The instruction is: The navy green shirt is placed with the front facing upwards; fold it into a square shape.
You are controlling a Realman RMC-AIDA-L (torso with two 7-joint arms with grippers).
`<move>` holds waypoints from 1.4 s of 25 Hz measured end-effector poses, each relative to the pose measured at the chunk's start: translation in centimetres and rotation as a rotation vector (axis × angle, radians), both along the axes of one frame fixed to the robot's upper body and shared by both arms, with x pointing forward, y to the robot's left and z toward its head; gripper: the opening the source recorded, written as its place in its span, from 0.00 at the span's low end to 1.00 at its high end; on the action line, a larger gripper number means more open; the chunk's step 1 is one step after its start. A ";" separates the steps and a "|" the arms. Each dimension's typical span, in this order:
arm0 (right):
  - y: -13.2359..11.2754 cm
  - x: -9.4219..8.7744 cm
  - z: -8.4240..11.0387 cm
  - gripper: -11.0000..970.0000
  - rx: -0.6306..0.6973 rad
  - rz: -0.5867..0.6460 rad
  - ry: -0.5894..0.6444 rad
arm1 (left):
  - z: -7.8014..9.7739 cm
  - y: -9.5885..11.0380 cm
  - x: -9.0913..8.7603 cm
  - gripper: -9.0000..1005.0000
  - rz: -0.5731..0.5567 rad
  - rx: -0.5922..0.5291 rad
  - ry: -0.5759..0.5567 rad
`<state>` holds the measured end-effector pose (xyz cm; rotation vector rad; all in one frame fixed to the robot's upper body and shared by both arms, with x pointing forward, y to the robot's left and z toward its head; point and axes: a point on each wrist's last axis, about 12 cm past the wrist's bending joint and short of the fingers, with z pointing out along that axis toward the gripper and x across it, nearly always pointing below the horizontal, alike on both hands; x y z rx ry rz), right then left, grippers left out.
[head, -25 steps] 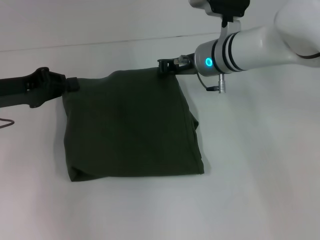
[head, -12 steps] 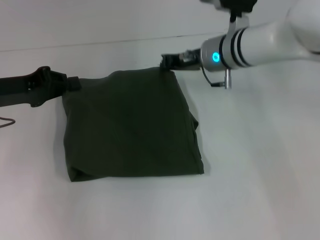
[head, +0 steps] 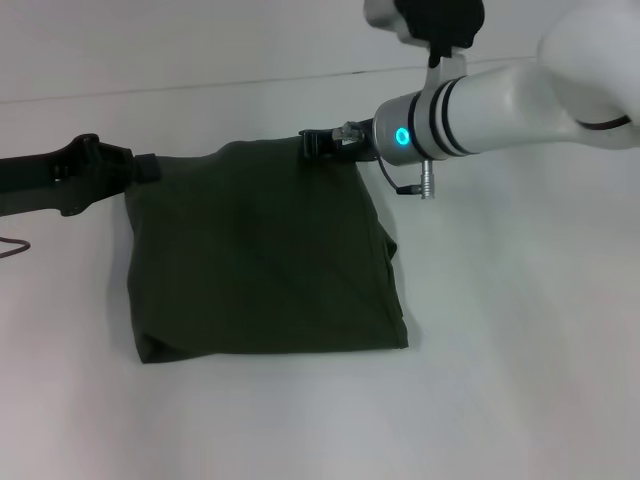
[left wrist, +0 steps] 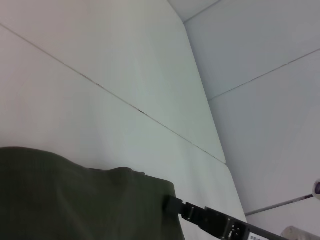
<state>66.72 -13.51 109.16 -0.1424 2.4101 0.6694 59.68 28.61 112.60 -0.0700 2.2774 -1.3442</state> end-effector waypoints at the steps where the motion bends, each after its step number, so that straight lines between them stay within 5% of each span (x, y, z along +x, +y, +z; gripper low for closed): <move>1: 0.1 0.0 -0.1 0.01 -0.013 -0.001 -0.004 | 0.0 0.0 0.0 0.04 0.000 0.000 0.000; 11: -1.5 0.5 0.0 0.01 -0.043 -0.029 -0.028 | 0.0 -0.2 0.0 0.04 -0.004 -0.004 0.001; 17: -1.6 0.2 3.2 0.01 0.050 0.090 -0.037 | -0.1 -0.3 -0.1 0.04 -0.009 -0.007 0.002; 22: -3.1 -1.8 7.1 0.03 0.102 0.257 -0.098 | 0.5 0.1 -0.4 0.04 -0.046 -0.002 -0.038; 26: -5.3 -4.5 8.1 0.04 0.091 0.432 -0.178 | 0.4 0.9 -2.2 0.04 -0.164 0.047 -0.150; 35: -9.3 -10.4 2.1 0.28 0.098 0.648 -0.354 | -2.8 2.1 -9.2 0.14 -0.160 0.281 -0.735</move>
